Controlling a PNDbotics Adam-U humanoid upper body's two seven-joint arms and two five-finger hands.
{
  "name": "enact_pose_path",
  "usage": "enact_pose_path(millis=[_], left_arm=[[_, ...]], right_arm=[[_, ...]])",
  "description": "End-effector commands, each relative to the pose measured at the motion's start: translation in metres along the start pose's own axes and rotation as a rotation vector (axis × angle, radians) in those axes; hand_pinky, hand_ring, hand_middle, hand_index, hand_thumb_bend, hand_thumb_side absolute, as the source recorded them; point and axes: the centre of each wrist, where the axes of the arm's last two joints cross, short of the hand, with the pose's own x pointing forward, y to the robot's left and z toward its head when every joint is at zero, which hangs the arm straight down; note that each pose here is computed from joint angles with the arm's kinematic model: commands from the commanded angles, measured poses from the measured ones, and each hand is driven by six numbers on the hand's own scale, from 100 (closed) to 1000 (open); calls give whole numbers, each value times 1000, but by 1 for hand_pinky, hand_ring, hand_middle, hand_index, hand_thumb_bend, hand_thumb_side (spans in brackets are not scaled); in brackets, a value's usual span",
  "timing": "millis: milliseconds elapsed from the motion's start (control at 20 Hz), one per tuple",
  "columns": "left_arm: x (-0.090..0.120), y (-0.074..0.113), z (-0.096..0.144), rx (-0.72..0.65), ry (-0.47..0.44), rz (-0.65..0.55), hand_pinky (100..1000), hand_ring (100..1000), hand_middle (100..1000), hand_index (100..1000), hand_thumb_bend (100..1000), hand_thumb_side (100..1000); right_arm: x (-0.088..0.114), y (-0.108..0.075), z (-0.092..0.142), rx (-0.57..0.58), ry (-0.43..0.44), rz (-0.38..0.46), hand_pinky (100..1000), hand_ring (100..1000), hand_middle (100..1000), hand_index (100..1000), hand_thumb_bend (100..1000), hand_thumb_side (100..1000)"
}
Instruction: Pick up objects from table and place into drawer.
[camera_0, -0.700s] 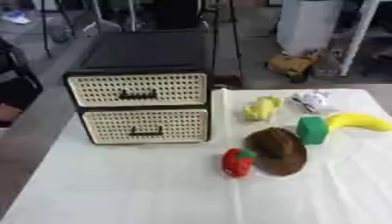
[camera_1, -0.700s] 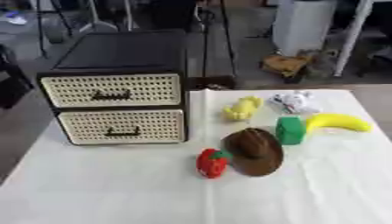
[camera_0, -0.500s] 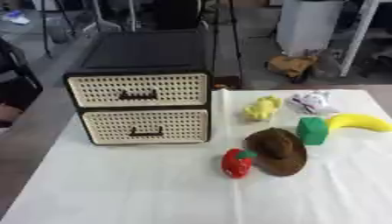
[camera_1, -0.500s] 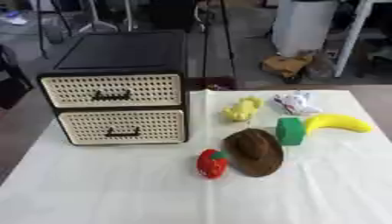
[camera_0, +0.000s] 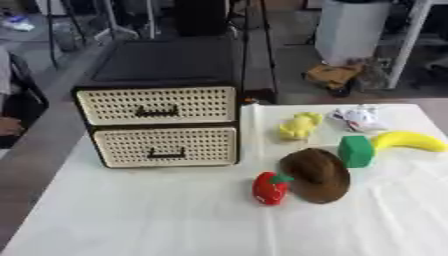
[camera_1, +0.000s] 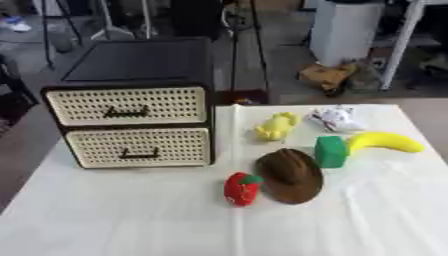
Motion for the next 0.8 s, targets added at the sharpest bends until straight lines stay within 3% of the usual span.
enact_pose_path(millis=[50, 100, 350, 500, 650, 700, 800], left_arm=[[9, 12, -5, -127, 44, -80, 100, 100, 100, 835, 100, 513], [9, 11, -5, -153, 57, -89, 100, 100, 100, 881, 100, 479], [8, 8, -10, -313, 128, -126, 100, 100, 100, 860, 100, 477], [4, 4, -14, -407, 159, -139, 100, 100, 100, 945, 100, 515], [-5, 1, -18, -489, 185, -156, 100, 100, 100, 954, 100, 538], [-8, 2, -19, -519, 197, -165, 100, 100, 100, 889, 100, 585], [-15, 2, -21, -571, 214, -180, 100, 100, 100, 901, 100, 582]], right_arm=[[4, -1, -9, 28, -28, 3, 689, 783, 779, 856, 100, 1000], [4, 0, -9, 28, -28, 2, 689, 783, 779, 855, 100, 1000], [4, 1, -8, 33, -23, -2, 689, 784, 779, 855, 100, 1000], [4, 2, -8, 35, -19, -9, 689, 785, 777, 852, 100, 1000], [4, 3, -8, 35, -17, -16, 689, 785, 776, 852, 100, 1000], [3, 4, -8, 36, -15, -19, 690, 786, 775, 850, 100, 1000], [3, 5, -8, 38, -12, -23, 689, 787, 774, 848, 100, 1000]])
